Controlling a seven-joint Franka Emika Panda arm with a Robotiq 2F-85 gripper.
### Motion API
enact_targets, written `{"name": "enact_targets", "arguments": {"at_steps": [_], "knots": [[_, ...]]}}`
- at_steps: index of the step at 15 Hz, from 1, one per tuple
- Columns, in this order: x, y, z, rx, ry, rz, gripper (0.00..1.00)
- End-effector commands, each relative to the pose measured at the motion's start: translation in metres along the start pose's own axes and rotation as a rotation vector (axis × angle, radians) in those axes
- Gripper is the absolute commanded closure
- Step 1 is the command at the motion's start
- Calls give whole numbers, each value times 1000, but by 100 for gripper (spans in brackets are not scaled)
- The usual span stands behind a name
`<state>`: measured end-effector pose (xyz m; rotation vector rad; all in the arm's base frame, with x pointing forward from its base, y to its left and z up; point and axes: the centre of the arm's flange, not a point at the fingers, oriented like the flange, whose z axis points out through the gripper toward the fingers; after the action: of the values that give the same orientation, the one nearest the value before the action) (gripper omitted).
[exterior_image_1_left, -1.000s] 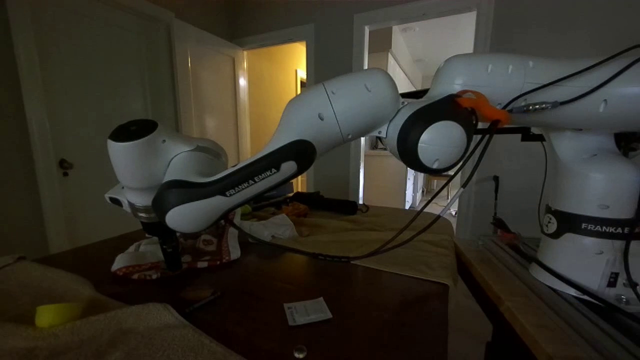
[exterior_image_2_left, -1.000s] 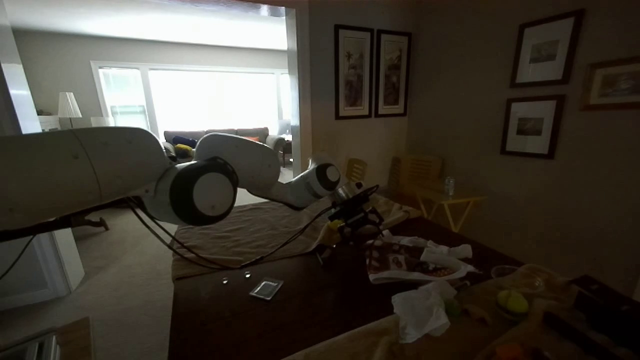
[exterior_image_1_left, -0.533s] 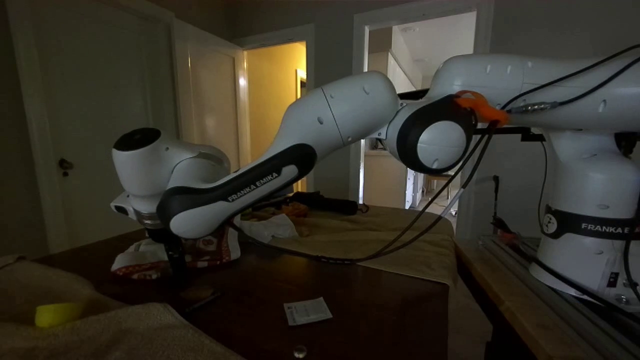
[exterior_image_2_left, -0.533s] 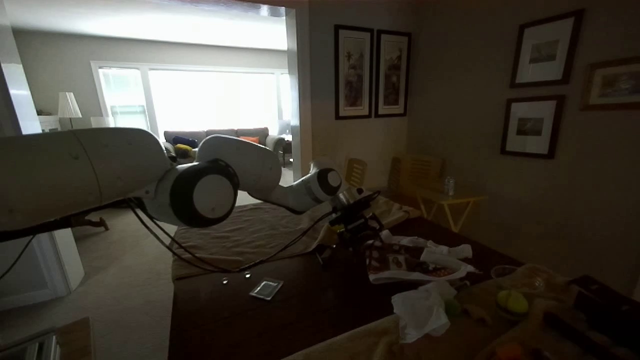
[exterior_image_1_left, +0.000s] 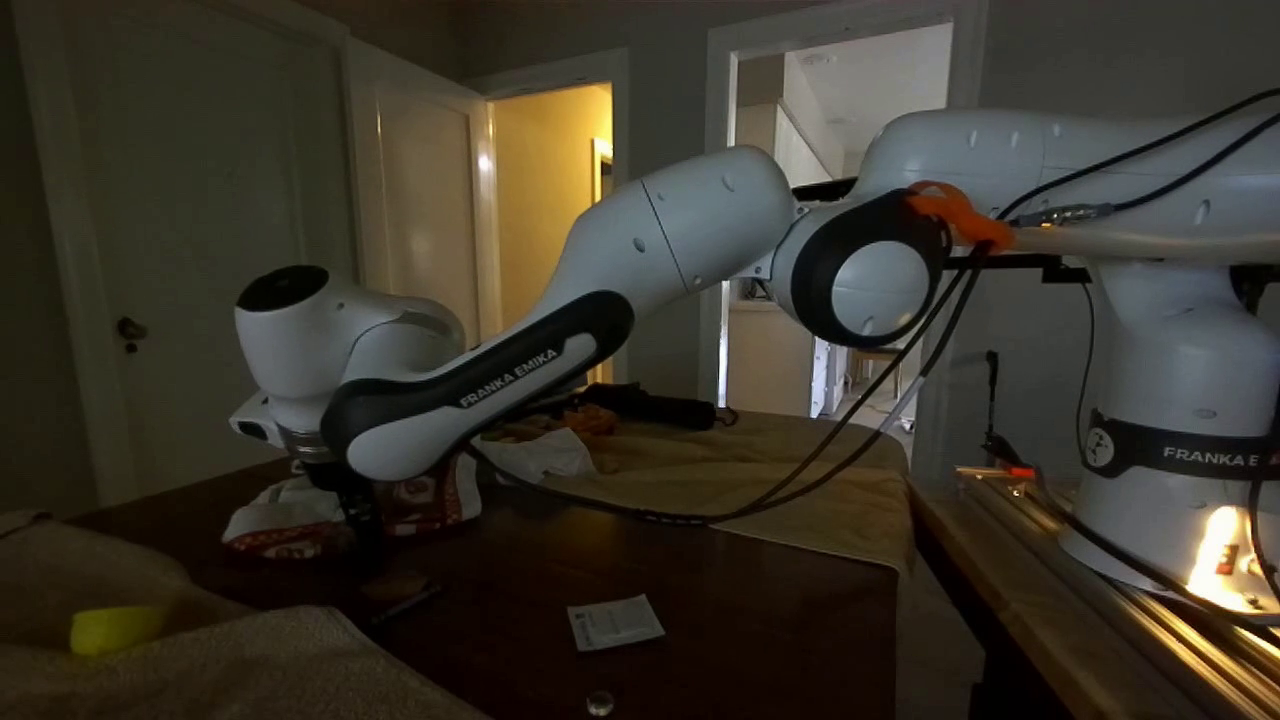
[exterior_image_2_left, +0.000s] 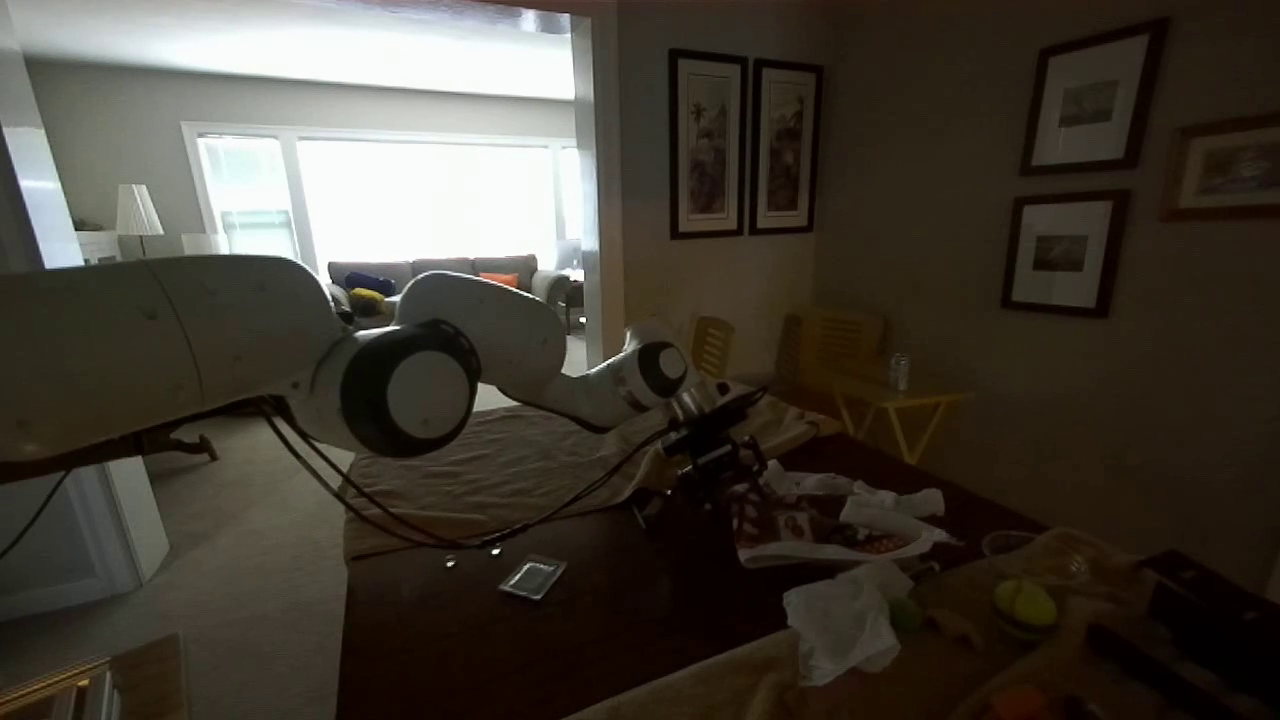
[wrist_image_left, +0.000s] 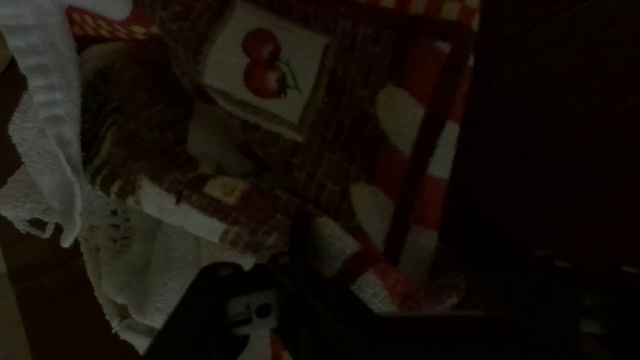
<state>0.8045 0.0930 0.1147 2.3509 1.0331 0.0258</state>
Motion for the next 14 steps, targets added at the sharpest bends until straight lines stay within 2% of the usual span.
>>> {"name": "enact_targets", "arguments": {"at_steps": [1, 7, 10, 14], "knots": [[57, 38, 30, 1, 1, -31, 52], [58, 42, 23, -15, 1, -29, 95], [63, 39, 13, -15, -7, -8, 100], [76, 27, -26, -39, 32, -14, 98]]}}
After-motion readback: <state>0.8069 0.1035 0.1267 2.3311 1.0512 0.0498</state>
